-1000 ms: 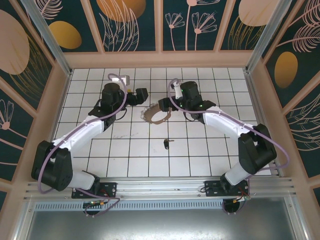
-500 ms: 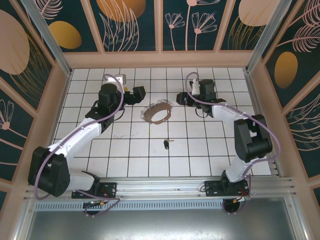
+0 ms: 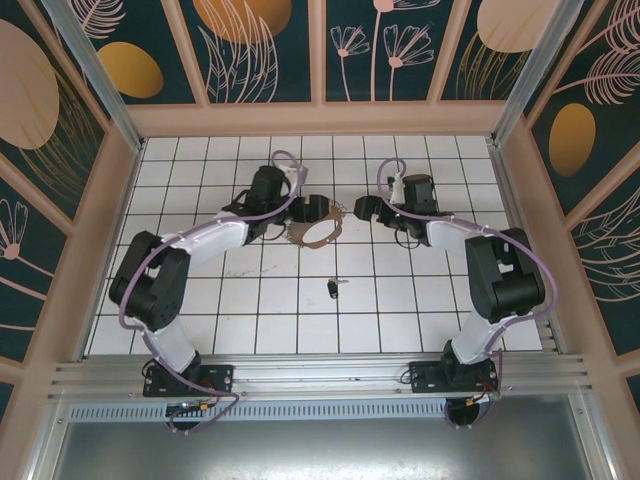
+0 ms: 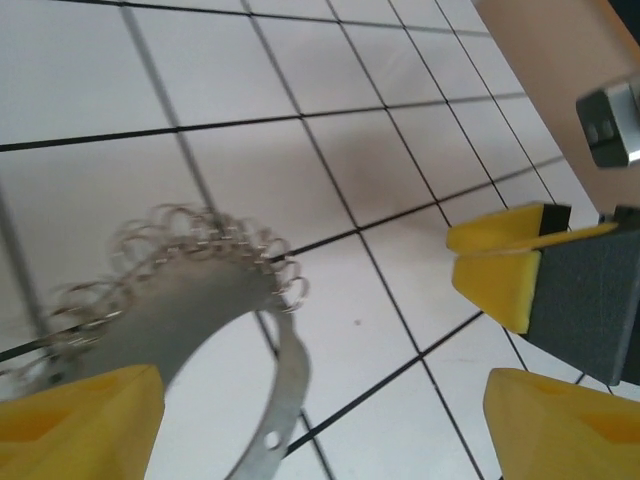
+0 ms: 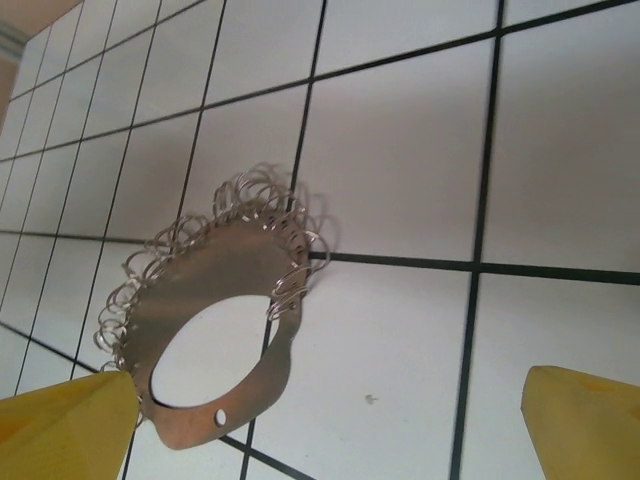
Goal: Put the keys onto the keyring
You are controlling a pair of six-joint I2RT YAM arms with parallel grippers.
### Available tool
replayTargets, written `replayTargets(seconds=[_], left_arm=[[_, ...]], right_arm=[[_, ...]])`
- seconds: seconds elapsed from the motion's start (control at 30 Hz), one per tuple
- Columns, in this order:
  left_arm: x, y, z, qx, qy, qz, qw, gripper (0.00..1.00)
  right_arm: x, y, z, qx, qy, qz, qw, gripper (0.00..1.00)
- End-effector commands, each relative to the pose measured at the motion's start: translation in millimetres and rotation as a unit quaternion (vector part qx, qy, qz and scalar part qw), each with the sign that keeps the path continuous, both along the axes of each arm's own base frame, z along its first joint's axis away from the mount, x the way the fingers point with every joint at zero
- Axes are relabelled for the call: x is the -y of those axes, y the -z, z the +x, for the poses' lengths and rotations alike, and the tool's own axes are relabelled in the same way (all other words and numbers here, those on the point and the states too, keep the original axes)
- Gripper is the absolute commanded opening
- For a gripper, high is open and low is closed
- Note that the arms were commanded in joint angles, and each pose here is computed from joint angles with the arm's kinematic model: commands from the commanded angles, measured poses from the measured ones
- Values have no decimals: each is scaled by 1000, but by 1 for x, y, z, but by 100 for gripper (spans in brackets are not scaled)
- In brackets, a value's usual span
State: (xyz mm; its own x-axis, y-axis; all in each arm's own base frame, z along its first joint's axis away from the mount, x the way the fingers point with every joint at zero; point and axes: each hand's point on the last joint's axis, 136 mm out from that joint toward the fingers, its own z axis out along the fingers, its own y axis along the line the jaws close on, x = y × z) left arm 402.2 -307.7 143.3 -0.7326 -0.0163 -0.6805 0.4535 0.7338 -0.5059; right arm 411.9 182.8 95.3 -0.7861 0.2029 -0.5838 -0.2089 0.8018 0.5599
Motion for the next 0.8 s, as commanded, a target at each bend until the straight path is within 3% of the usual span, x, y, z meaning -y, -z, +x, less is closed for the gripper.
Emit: replayTargets(seconds=[0.0, 0.3, 0.43, 0.57, 0.77], left_arm=[[14, 16, -2, -2, 23, 60, 998, 76], [47, 50, 0, -13, 49, 122, 991, 54], [56, 64, 0, -17, 54, 153, 987, 52], [60, 75, 4, -25, 50, 176, 983, 45], [60, 85, 12, -25, 39, 193, 980, 45]], right_arm=[[22, -28, 7, 40, 56, 10, 998, 99], [63, -50, -3, 35, 83, 105, 990, 99], [74, -48, -7, 21, 91, 137, 986, 99], [74, -49, -12, 20, 91, 139, 986, 99], [75, -48, -19, 20, 95, 140, 985, 99]])
